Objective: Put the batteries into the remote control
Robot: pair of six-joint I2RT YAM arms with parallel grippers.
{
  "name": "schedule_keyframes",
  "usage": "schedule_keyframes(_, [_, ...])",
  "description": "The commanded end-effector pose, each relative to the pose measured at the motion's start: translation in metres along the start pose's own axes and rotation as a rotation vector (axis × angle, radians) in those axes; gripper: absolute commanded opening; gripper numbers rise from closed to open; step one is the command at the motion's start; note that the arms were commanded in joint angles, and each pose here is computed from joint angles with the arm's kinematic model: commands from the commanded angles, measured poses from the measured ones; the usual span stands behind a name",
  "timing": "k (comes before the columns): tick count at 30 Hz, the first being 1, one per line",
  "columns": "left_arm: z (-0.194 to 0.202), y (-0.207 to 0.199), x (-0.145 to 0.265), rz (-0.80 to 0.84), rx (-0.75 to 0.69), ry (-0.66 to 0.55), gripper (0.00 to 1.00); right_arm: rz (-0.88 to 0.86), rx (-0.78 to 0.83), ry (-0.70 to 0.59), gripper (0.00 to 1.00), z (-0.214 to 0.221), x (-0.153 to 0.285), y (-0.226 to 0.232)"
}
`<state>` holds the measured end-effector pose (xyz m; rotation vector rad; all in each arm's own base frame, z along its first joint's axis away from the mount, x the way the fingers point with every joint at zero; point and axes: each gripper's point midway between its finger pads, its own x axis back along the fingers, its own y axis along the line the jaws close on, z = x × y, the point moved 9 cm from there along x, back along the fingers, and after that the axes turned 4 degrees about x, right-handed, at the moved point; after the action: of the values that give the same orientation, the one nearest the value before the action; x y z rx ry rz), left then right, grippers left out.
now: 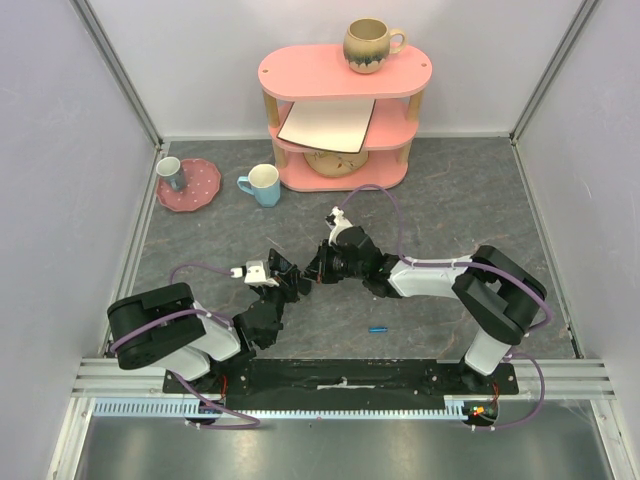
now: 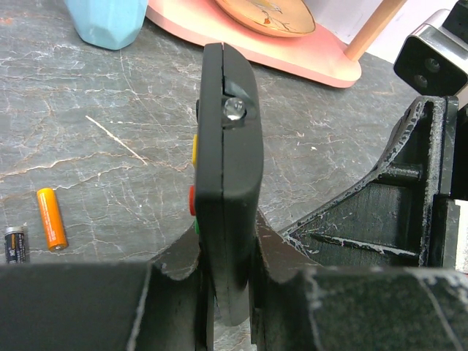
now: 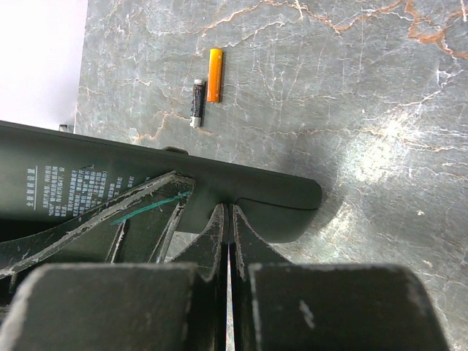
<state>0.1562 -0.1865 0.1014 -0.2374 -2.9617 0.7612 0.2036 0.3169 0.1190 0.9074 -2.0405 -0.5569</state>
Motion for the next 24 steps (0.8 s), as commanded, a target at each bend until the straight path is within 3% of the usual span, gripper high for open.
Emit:
schedule_keyframes(1, [-0.002, -0.016, 0.001, 0.08, -0.005, 0.011, 0.02, 0.252, 0.012, 0.254, 0.0, 0.06, 0.002, -0.052])
schedule_keyframes(24, [-0.009, -0.013, 0.001, 0.052, -0.017, -0.016, 0.02, 0.326, 0.019, 0.29, 0.0, 0.078, 0.014, -0.07])
